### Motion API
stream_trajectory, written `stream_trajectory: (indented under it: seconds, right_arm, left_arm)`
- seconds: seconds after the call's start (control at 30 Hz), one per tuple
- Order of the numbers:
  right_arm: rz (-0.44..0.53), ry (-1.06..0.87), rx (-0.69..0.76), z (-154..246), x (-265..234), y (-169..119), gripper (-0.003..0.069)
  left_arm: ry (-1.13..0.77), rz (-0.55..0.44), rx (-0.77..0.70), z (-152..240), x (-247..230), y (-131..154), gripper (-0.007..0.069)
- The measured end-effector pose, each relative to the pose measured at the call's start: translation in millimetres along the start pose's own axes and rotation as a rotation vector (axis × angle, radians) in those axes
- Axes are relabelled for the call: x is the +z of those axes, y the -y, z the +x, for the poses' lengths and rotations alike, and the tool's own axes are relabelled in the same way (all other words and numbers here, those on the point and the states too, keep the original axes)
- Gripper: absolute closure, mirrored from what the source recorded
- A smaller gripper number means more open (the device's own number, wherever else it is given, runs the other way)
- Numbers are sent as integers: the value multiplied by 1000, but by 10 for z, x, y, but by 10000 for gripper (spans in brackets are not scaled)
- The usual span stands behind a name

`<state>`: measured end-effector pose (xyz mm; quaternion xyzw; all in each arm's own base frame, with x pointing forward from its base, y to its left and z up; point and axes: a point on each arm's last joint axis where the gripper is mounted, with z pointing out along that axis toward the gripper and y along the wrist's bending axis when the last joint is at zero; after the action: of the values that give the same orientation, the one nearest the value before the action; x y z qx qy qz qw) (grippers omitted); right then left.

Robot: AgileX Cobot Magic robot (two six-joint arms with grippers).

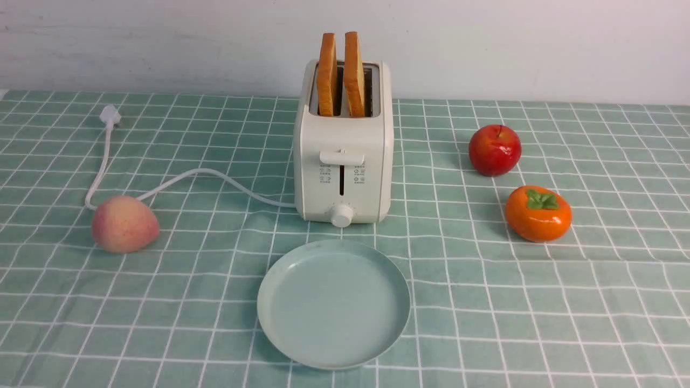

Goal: Take toasted bread from bread machine on blue coffee table place on plate.
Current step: 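Reach for a toast slice standing in the toaster with the left gripper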

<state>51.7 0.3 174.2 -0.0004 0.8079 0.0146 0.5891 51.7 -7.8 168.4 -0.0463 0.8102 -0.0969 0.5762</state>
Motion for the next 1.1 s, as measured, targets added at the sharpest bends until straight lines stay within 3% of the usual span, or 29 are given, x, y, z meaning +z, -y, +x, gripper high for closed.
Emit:
stream_trajectory:
  seconds: [0.7,0.83,1.0,1.1]
  right_arm:
    - [0,0,0,0,0,0,419]
    - [0,0,0,0,0,0,419]
    - [0,0,0,0,0,0,419]
    - [0,0,0,0,0,0,419]
  left_arm:
    - [41,-8,45,-38,-1,-6,387]
    - [130,29,-42,-119,-8,24,387]
    - [327,82,-253,-298,-51,35,387]
    - [426,118,-510,-385,-86,4,387]
